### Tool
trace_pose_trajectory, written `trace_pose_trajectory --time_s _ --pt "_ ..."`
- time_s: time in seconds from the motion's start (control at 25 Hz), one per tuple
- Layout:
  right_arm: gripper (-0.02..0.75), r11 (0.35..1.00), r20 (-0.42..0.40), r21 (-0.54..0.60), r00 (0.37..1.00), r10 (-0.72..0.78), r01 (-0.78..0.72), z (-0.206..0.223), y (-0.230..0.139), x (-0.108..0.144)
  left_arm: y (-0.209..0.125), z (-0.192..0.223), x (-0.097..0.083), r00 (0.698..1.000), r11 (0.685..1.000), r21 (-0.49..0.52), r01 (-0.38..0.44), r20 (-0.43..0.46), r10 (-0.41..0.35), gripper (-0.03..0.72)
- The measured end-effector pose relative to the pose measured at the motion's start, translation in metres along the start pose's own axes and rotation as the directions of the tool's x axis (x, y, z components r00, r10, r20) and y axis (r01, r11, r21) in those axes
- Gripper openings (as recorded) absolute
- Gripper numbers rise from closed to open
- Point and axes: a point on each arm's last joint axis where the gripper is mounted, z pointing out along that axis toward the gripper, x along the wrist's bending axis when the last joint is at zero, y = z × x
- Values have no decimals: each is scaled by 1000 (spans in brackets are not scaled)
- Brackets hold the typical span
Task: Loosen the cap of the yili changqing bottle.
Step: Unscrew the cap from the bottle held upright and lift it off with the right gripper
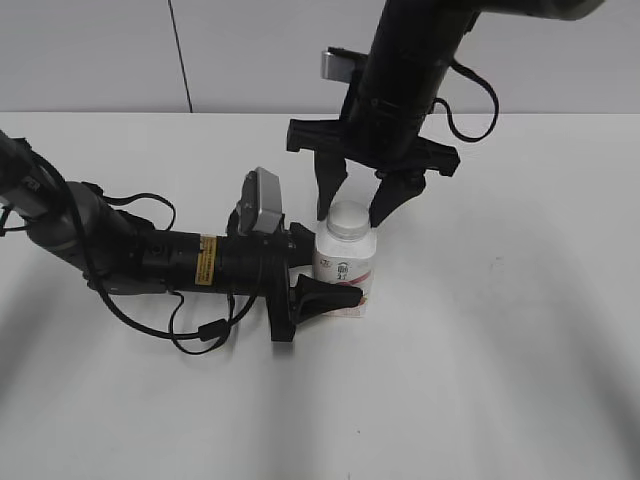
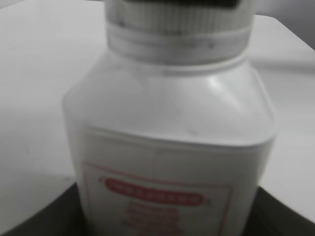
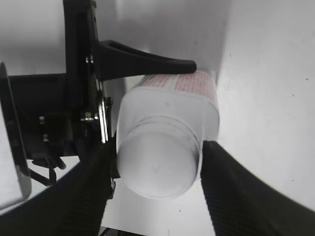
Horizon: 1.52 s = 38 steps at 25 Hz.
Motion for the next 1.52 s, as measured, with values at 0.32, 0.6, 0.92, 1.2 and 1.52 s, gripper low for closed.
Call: trace_pose_trajectory --time_s 0.32,0.6,0.92,1.2,1.52 --pt "428 999 16 40 1000 3 -3 4 -2 -1 0 0 0 1000 1000 0 0 -1 0 419" --pt "396 999 14 40 1000 -2 1 4 -2 -1 0 0 0 1000 1000 1 0 -1 0 419" --pt "396 976 6 36 976 -217 216 4 -2 -1 0 0 0 1000 1000 2 0 -2 0 417" --pt "396 860 1 22 860 -510 510 4 0 -1 0 0 0 1000 1000 3 2 -4 -2 410" --pt "396 620 -22 -8 620 -784 784 4 1 1 0 -1 1 1000 1000 -1 3 -5 -3 407"
